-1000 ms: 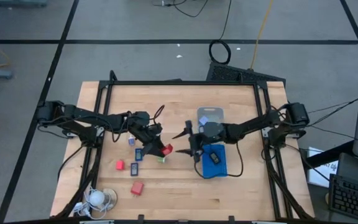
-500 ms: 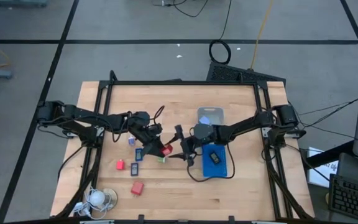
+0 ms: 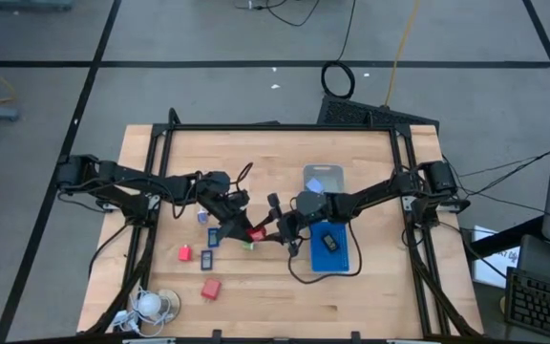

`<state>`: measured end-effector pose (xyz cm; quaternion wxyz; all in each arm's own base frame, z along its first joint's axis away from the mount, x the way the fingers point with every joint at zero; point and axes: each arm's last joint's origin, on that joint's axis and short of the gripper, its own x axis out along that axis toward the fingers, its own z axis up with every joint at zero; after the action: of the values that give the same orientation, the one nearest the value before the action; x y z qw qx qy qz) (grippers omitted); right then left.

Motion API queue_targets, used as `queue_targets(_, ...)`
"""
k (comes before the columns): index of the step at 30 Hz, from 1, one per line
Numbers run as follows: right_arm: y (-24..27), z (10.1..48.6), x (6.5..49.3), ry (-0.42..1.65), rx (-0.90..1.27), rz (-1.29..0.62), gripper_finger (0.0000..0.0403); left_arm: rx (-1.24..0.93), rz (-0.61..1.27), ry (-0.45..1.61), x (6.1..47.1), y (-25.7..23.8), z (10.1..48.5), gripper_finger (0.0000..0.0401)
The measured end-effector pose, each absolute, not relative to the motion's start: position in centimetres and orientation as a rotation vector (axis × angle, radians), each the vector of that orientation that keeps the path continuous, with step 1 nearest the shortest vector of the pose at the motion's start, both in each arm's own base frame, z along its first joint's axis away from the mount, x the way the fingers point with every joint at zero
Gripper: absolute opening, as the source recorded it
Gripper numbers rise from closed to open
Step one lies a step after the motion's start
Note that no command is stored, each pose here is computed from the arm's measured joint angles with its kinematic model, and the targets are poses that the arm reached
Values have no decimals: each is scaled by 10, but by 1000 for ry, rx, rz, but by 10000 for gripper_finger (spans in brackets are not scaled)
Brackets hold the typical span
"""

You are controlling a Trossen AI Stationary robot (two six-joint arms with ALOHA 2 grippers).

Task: Pick & Place Office items
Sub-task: Put the top red charger adapter into the gray bin

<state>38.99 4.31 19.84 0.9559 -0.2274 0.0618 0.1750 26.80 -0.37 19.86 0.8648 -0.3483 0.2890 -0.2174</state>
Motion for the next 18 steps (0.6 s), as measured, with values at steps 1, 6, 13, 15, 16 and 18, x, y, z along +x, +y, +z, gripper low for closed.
queue_targets(1,43,198,390,125,-475,358,123,-731,-455,605,268,-4,199,215)
queue_targets(6,45,197,389,143,-450,359,117,-713,-449,593,268,-3,199,282)
queue_targets(13,44,197,388,181,-409,361,120,-760,-514,587,267,10,202,357)
queue_targets(15,45,197,388,181,-386,367,118,-746,-531,563,267,13,204,368)
queue_targets(16,44,197,387,179,-372,381,117,-734,-529,545,267,15,206,373)
queue_targets(18,45,197,387,181,-331,409,116,-700,-523,495,267,20,211,381)
